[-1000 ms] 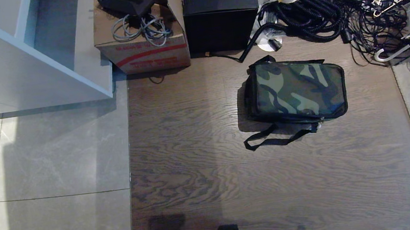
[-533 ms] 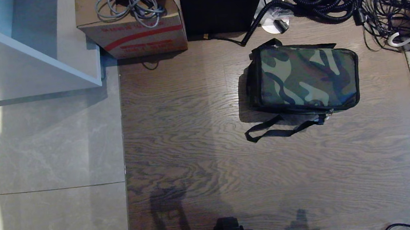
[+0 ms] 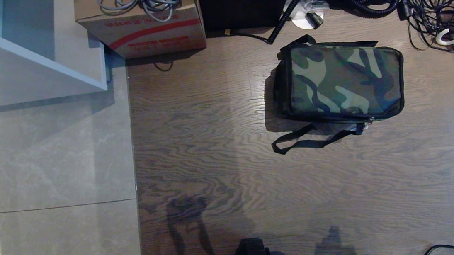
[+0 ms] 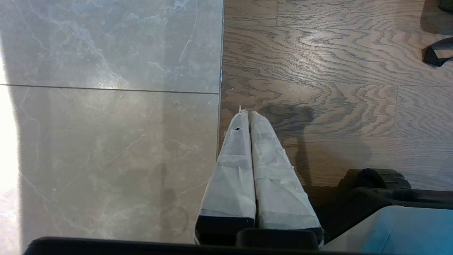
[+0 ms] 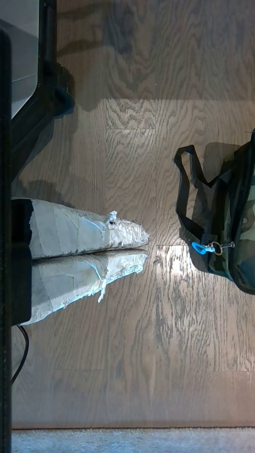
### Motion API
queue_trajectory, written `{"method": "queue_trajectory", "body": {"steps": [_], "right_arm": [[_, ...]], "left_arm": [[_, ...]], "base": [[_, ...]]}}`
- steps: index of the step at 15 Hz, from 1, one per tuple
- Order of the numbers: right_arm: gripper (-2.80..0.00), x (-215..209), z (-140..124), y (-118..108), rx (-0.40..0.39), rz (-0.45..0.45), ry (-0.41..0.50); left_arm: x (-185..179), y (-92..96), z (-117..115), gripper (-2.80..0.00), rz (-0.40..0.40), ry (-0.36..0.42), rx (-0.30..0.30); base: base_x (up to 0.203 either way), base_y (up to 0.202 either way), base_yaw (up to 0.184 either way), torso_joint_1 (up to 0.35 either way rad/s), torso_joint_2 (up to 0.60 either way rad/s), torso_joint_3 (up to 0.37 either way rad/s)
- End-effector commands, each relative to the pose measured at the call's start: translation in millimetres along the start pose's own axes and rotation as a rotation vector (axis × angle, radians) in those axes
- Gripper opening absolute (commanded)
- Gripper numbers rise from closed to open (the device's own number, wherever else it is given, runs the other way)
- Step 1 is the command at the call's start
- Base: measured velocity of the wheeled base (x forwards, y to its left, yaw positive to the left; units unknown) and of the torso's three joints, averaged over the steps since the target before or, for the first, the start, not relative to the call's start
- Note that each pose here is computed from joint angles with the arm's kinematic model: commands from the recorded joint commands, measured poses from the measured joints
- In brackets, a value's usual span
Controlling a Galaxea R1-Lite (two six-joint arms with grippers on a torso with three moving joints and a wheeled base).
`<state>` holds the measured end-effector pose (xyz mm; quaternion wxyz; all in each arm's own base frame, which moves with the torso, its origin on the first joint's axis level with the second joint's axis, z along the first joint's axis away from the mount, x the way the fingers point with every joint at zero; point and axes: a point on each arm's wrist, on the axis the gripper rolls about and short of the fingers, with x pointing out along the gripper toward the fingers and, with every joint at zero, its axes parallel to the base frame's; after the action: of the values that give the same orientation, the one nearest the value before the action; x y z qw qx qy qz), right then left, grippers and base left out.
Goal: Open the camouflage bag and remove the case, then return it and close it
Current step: Open the top of the storage box
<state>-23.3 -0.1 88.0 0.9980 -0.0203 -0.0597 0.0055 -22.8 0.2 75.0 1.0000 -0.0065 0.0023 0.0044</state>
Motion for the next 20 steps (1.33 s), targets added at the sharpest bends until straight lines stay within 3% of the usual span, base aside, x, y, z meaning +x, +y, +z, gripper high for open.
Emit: {"method": "queue_trajectory", "body": {"steps": [1, 20], "right_arm": [[-2.80, 1.9, -11.6, 0.6, -0.011, 0.008, 0.041], [-2.80, 1.9, -11.5, 0.5, 0.000, 0.002, 0.039]], "left_arm": [[0.0, 0.0, 0.0, -2.80, 0.001, 0.000, -0.001], [0.0, 0.0, 0.0, -2.80, 0.001, 0.000, -0.001]], "base": [[0.000, 0.000, 0.000, 0.000, 0.00, 0.000], [0.015, 0.000, 0.000, 0.001, 0.00, 0.001]]}}
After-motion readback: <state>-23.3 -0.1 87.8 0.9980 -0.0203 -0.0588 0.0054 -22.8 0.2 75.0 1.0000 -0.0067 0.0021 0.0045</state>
